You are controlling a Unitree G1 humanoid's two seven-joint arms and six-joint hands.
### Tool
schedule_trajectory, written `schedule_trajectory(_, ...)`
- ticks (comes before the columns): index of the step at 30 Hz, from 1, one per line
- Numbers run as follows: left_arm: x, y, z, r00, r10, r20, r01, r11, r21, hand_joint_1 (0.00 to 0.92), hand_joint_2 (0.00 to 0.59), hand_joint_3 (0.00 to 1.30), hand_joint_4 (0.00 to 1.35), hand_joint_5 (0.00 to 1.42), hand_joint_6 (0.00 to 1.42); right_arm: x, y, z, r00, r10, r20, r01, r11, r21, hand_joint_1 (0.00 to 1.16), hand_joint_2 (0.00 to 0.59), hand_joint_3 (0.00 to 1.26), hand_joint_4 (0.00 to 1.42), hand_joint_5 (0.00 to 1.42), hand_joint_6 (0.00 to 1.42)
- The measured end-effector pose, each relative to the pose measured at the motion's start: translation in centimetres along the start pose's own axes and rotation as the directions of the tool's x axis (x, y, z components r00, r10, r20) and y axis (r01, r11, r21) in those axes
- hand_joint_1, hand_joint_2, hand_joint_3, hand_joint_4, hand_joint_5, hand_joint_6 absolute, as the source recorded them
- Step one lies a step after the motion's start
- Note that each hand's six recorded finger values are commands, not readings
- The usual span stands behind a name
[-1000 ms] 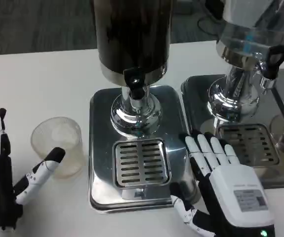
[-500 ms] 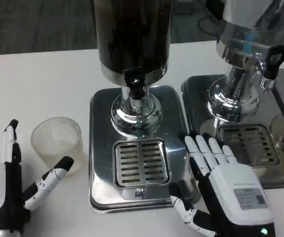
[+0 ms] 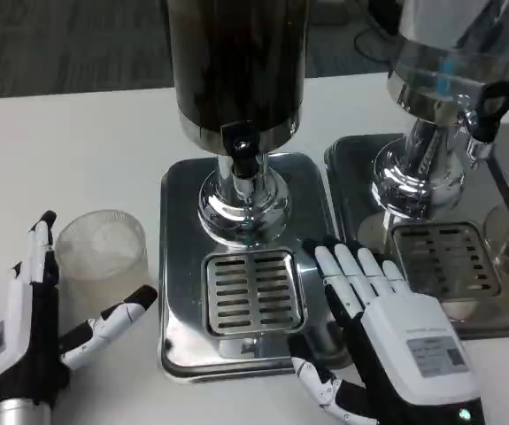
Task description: Grasp the cup under the faucet to collect the drink, then remove the cup.
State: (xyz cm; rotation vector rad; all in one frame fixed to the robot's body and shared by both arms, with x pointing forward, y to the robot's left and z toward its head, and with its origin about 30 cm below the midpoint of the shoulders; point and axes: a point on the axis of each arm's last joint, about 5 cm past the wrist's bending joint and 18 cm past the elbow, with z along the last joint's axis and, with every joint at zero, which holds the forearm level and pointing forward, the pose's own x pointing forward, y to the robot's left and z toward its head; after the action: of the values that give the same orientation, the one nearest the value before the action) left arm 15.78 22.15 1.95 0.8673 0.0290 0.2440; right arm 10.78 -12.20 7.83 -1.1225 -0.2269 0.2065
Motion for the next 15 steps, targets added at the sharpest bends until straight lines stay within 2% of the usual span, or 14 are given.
schedule_trajectory(5, 0.7, -0.1, -0.01, 1.0, -0.005, -0.021, 0.004, 1.0, -0.03, 0.243, 0.019, 0.0, 0.0, 0.23, 0.12, -0.1, 0.04, 0.01, 1.0, 0.001, -0.005, -0.001, 1.0, 0.002, 0.36, 0.421, 0.01, 0.0, 0.0, 0.02)
schedule_trajectory(15, 2.2, -0.4, 0.42, 0.999, -0.035, -0.012, 0.034, 0.999, -0.04, 0.226, 0.018, 0.0, 0.03, 0.29, 0.17, 0.0, 0.01, 0.01, 1.0, -0.004, -0.009, 0.004, 1.0, 0.005, 0.36, 0.419, 0.01, 0.0, 0.0, 0.03)
